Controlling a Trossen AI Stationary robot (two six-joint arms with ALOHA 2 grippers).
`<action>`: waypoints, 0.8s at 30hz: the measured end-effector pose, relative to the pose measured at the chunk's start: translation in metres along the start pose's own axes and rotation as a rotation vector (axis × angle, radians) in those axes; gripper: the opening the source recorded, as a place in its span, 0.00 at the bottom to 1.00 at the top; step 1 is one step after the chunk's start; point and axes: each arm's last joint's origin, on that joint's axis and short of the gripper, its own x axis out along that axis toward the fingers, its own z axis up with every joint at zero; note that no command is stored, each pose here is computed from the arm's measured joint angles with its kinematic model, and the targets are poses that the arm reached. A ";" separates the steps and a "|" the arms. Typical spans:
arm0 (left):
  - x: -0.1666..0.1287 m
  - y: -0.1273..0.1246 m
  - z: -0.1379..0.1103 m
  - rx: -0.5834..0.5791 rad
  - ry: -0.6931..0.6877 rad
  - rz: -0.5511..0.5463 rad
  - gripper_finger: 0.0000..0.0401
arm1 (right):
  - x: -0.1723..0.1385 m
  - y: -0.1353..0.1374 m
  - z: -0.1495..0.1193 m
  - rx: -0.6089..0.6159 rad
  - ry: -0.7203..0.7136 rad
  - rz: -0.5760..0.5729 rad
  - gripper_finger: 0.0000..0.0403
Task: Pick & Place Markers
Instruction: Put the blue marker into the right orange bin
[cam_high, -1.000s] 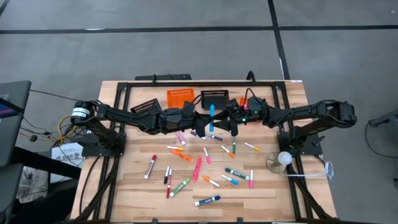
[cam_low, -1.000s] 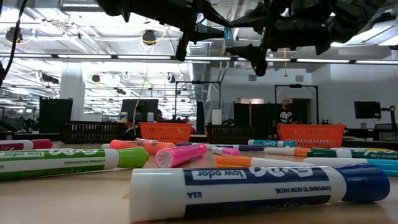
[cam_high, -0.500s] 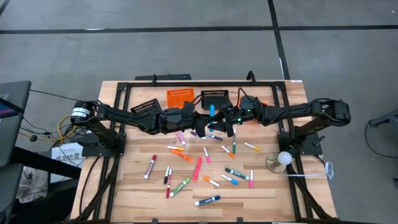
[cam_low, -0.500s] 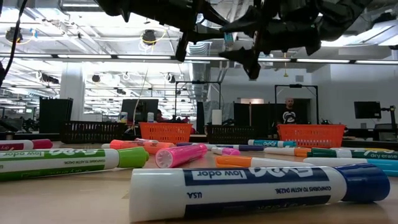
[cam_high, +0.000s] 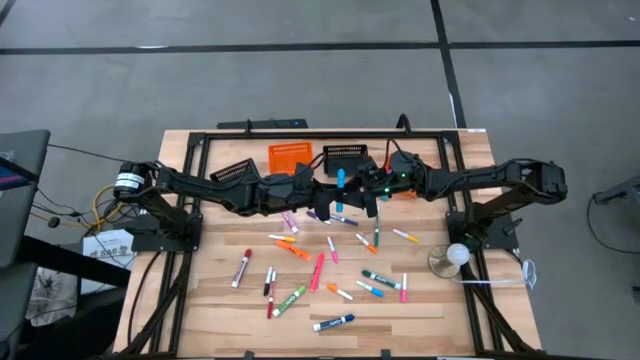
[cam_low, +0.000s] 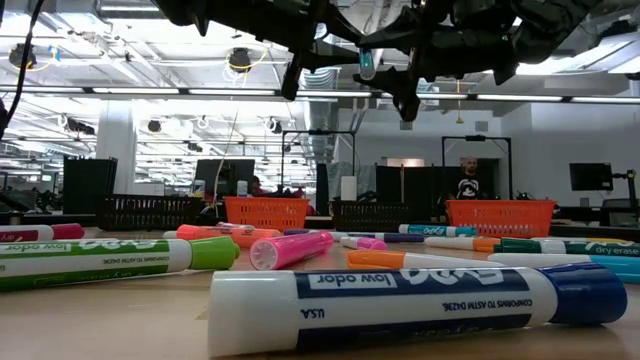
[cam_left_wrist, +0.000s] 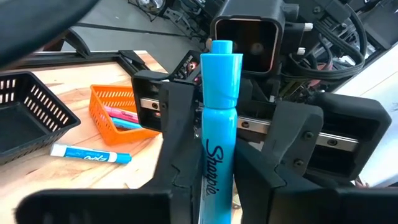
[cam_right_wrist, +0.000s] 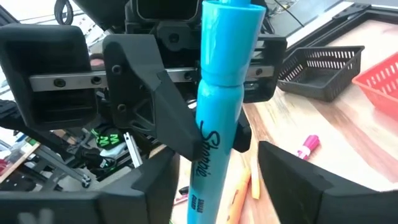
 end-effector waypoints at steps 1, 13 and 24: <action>0.000 0.000 0.000 0.000 0.000 0.000 0.18 | 0.000 0.000 0.000 0.000 0.000 0.001 0.47; 0.000 0.000 0.000 0.009 0.002 0.005 0.19 | 0.000 0.000 0.000 -0.001 0.007 0.013 0.13; 0.000 0.001 0.000 -0.002 0.004 0.003 0.22 | -0.001 -0.003 0.000 0.005 0.019 0.006 0.13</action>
